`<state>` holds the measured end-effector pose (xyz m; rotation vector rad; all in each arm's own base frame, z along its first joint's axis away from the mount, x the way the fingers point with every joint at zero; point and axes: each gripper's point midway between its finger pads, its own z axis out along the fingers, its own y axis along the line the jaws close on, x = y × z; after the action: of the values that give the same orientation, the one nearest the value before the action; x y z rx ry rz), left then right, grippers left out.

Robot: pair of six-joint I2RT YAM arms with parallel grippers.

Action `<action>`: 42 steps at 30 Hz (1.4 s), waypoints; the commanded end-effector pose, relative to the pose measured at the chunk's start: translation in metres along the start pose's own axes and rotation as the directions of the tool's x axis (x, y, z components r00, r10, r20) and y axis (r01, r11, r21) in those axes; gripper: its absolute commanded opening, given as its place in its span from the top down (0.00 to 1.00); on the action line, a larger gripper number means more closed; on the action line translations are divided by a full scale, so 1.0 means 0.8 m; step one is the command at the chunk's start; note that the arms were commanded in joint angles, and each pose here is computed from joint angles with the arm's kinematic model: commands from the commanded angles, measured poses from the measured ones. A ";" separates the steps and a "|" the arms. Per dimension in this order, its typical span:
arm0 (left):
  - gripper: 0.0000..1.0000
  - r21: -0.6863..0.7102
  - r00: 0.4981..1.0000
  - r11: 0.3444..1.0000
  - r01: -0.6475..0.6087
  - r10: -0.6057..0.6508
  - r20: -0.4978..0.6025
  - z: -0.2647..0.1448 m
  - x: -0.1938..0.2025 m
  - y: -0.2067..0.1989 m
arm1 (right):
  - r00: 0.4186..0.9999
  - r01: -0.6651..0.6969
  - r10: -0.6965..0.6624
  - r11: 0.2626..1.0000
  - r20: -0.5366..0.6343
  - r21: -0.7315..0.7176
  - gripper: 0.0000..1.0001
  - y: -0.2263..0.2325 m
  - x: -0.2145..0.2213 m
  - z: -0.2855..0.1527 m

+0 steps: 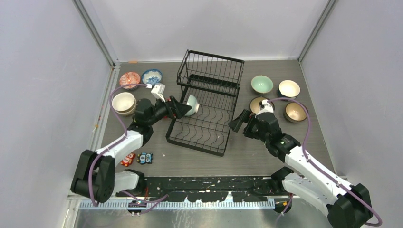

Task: Unload the bowls from the dish rack
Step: Pick up the bowl from the dish rack.

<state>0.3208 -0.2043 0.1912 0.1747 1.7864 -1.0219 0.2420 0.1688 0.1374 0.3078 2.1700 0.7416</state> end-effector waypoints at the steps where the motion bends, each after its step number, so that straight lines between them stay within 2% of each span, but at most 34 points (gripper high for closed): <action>1: 0.22 0.111 0.994 0.989 -0.097 0.089 0.071 0.021 -0.028 -0.023 | 0.998 -0.013 0.014 1.000 0.056 -0.015 0.00 0.007 -0.014 0.007; 11: 0.26 0.165 0.990 0.976 -0.140 0.136 0.036 0.050 -0.007 -0.019 | 0.999 -0.004 0.003 1.000 0.049 0.002 0.00 -0.003 -0.006 0.008; 18: 0.28 0.088 0.983 0.979 -0.183 0.182 0.024 0.065 0.003 0.009 | 0.999 -0.001 0.002 1.000 0.036 -0.008 0.00 0.002 -0.006 0.010; 26: 0.21 -0.017 0.965 0.965 -0.260 0.261 0.026 0.063 -0.007 0.031 | 1.000 0.000 0.000 1.000 0.023 -0.001 0.00 -0.003 0.000 0.014; 32: 0.20 -0.036 0.960 0.960 -0.279 0.277 -0.047 0.065 0.010 0.045 | 0.999 -0.005 0.005 1.000 0.034 -0.015 0.00 0.001 -0.003 0.007; 42: 0.13 -0.098 0.957 0.952 -0.289 0.288 -0.018 0.057 -0.002 0.053 | 0.998 -0.003 0.005 0.999 0.061 -0.035 0.00 0.012 -0.017 -0.008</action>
<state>0.3680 -0.2149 0.1434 0.3693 1.8117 -0.7756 0.2397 0.1647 0.1288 0.3158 2.1674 0.7274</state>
